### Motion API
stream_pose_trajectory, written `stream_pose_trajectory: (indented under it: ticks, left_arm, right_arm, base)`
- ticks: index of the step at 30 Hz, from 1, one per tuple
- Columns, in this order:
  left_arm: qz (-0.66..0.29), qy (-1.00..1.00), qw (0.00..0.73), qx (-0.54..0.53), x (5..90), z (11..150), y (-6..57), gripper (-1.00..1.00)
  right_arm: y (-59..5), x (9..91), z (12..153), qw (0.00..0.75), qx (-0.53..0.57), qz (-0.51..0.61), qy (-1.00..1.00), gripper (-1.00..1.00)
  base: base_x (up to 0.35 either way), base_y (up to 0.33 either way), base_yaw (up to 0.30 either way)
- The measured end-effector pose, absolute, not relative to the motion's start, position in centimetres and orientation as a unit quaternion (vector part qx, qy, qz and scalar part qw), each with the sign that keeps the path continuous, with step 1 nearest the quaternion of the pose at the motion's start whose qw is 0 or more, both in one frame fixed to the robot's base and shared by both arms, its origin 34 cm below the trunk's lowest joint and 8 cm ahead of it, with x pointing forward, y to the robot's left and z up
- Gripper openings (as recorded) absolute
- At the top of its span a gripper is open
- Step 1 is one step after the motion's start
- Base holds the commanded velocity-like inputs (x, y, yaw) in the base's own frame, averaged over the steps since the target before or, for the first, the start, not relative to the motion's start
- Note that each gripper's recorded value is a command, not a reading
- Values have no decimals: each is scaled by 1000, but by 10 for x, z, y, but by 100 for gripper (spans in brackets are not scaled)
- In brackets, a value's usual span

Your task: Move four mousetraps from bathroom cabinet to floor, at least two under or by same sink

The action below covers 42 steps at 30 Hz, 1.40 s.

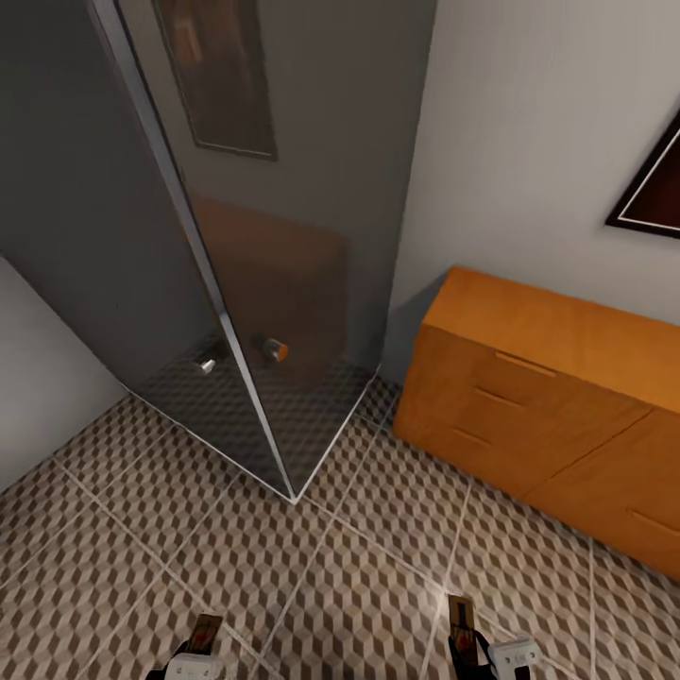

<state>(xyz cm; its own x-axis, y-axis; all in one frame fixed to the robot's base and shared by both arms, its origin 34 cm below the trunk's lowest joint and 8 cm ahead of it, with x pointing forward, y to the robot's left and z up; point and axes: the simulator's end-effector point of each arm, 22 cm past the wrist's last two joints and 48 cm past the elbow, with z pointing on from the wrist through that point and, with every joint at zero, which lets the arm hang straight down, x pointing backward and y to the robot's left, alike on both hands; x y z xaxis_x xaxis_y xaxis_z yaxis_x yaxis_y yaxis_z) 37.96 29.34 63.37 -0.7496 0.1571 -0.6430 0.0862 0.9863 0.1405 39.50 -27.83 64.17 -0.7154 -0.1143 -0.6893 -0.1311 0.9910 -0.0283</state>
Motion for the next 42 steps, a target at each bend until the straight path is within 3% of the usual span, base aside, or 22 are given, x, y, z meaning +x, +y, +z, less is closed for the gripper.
stream_pose_trajectory:
  ticks: [42]
  left_arm:
    - [50, 930, 359, 63, 388, 640, 290, -100]
  right_arm:
    - [-278, 403, 648, 382, -66, 11, 922, -100]
  base:
    - [0, 0, 280]
